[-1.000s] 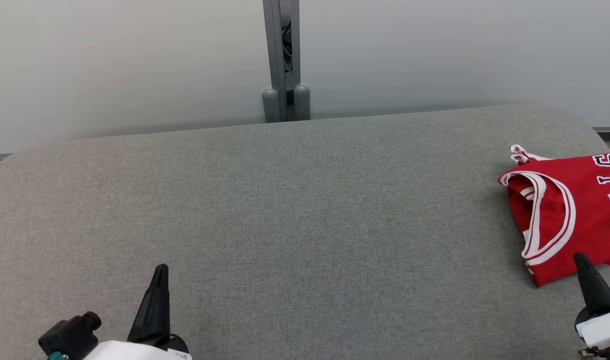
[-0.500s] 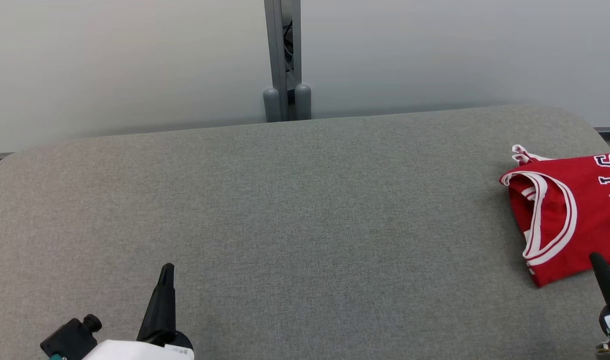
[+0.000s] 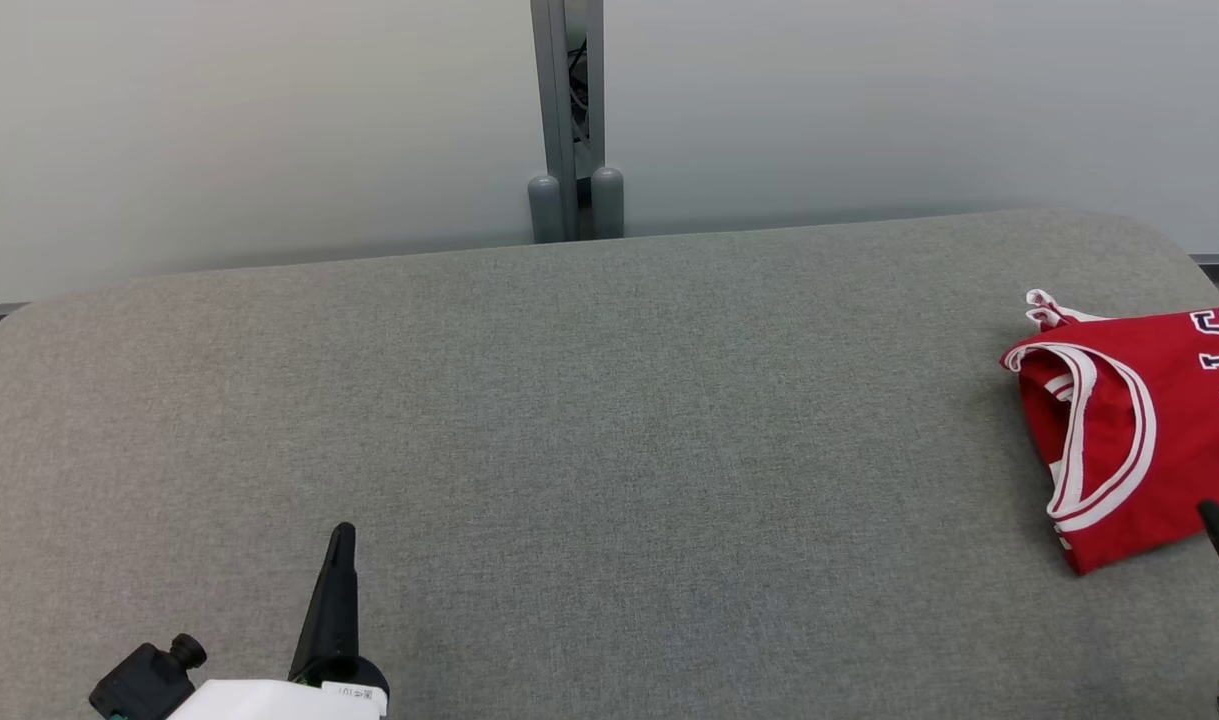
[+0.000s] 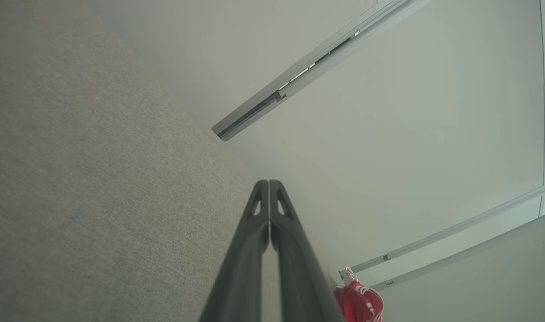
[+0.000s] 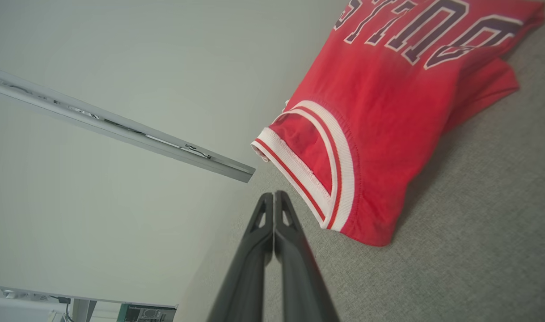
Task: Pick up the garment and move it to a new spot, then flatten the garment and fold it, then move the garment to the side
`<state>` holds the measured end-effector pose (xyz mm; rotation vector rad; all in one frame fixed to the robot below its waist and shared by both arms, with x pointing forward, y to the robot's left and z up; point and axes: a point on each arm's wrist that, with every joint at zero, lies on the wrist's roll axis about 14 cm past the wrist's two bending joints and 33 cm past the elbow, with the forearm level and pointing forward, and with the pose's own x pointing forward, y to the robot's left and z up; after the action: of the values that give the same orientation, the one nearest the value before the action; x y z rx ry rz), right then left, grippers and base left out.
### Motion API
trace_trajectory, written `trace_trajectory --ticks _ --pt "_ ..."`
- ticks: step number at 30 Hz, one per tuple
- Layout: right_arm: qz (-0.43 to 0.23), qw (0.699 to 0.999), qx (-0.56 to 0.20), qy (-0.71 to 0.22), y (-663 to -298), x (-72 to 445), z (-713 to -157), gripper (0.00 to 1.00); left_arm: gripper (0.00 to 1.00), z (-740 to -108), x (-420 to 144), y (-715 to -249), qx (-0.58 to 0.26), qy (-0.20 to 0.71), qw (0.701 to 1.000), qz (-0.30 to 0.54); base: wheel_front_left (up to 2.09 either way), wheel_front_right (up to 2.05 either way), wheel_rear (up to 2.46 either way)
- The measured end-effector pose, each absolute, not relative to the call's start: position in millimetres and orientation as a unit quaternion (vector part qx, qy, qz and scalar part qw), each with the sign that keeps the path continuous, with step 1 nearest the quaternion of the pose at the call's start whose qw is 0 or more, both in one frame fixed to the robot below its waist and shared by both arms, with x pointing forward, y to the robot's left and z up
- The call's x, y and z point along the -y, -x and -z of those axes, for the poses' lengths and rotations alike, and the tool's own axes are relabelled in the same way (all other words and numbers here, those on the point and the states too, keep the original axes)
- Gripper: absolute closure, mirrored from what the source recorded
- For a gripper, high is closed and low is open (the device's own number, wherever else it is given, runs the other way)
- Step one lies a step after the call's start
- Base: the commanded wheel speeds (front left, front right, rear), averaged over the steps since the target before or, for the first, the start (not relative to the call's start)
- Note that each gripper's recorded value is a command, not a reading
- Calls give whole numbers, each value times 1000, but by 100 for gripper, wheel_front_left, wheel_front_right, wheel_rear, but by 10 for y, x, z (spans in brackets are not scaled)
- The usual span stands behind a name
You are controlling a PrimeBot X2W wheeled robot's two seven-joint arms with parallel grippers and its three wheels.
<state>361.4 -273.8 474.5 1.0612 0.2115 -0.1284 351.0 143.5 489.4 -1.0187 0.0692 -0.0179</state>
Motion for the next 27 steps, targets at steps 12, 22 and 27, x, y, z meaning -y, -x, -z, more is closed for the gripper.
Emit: trace_trajectory --ticks 12,22,27 --pt "52 823 -90 -559 -3656 2813 -4797 100 100 -4919 -1397 -3541 -26 543 839 6 0 0 0" --pt "43 797 -83 -597 -3673 2868 -4828 100 100 -4911 -1376 -3544 -23 583 812 0 0 0 0" --pt "37 784 -76 -615 -3686 2892 -4857 100 100 -4910 -1362 -3550 -22 603 798 -3 0 0 0"
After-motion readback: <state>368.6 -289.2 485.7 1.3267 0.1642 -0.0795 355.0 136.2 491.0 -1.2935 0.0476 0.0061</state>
